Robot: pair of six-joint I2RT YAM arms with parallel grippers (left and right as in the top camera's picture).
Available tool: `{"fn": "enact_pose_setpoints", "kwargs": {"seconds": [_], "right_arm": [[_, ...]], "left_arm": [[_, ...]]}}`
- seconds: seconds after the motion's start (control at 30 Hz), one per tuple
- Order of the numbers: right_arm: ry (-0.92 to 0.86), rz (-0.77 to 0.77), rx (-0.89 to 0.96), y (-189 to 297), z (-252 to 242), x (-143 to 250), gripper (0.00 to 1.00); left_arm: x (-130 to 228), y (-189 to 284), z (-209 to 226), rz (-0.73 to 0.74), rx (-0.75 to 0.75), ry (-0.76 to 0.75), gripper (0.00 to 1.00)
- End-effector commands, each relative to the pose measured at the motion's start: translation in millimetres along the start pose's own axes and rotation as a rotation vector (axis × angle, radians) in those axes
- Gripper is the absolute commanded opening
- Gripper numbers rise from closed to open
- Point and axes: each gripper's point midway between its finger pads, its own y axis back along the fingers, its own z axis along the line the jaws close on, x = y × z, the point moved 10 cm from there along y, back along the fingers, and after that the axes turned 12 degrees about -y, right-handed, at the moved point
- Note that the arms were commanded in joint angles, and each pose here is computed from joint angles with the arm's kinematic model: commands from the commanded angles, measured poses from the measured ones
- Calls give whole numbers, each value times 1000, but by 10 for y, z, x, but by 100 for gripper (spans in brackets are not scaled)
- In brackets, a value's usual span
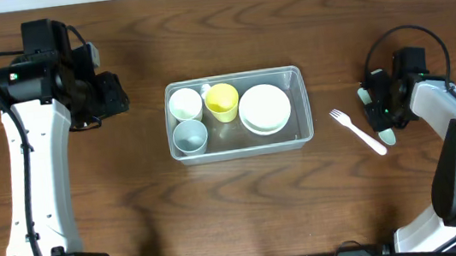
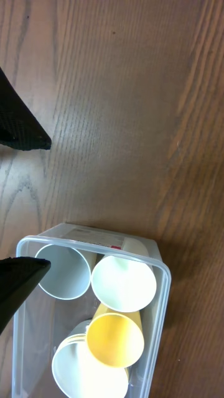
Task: Pack container
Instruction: 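Carry the spoon into the container's front edge and release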
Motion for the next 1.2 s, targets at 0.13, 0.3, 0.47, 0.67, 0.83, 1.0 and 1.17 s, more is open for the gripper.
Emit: {"fn": "enact_pose_setpoints", "kwargs": {"seconds": [0.13,0.3,0.47,0.67,0.83,1.0,1.17], "right_arm": [[-31,33,26,-85,-47,79,1],[-66,-85,48,313,-85,-158,1],[-5,-294,-13,1212,103,-431,1],[319,-493,-92,2155,820,-395,1],[585,-490,-182,2288,1529,-162,1],[821,-416,-245,2173,2090,44,1],[977,-333,-270,1930,2455,124,1]], "left_arm": [[21,-30,11,19,-5,8,56],[21,-30,11,19,-5,8,56],[22,-29,13,20,-5,9,56],[24,-29,13,21,-5,9,56],[33,-29,11,27,-4,10,57],[36,-29,12,29,-4,10,56],[44,-29,11,35,-4,11,56]]}}
